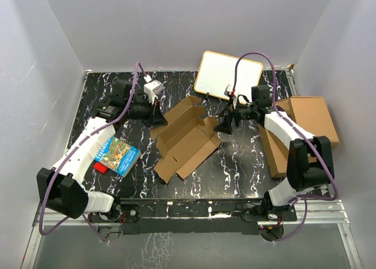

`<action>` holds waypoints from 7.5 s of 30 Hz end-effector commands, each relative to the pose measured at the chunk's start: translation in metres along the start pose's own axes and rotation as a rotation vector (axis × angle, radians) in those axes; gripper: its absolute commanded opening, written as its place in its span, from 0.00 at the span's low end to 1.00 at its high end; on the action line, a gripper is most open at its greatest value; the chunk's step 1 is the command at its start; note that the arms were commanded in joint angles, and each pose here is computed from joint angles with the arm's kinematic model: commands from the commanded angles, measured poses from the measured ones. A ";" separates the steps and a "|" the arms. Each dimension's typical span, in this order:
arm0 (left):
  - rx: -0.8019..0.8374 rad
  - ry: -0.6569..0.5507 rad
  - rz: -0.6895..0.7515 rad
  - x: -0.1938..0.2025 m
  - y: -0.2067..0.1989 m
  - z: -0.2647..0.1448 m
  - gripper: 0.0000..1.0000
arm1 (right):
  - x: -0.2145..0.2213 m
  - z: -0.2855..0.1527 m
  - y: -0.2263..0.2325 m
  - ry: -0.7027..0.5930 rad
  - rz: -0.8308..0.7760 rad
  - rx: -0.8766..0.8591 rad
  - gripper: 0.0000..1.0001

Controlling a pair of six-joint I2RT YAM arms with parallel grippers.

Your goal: Fold the paper box

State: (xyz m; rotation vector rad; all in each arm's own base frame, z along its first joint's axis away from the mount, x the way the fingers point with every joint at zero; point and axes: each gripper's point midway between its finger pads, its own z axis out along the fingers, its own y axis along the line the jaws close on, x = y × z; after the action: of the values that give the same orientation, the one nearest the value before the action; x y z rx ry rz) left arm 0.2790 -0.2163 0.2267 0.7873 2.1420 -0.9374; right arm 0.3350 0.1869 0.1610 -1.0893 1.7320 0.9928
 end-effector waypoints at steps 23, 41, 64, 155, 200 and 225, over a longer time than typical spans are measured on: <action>0.097 -0.090 0.002 -0.002 -0.014 0.004 0.00 | 0.015 0.000 -0.040 -0.001 -0.027 0.176 0.09; -0.049 -0.333 -0.320 0.038 0.035 0.004 0.61 | 0.035 -0.009 -0.045 -0.010 0.103 0.164 0.08; -0.055 -0.484 -0.647 0.051 0.056 0.025 0.35 | 0.037 -0.006 -0.038 -0.019 0.115 0.126 0.08; -0.056 -0.326 -0.208 0.006 0.061 0.063 0.00 | 0.013 -0.063 -0.003 -0.134 -0.003 0.074 0.62; -1.388 -0.038 -1.376 0.256 0.116 -0.122 0.08 | -0.004 -0.053 0.020 -0.151 0.113 0.013 0.61; -1.454 0.004 -1.436 0.285 0.130 -0.131 0.07 | 0.006 -0.050 0.013 -0.131 0.144 0.017 0.61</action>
State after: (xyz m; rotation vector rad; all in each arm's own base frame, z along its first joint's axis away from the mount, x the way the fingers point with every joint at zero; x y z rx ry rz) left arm 0.1625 0.0317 0.0325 -1.5375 2.3808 0.3120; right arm 0.2984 0.1437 0.1595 -0.8353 1.7930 1.1432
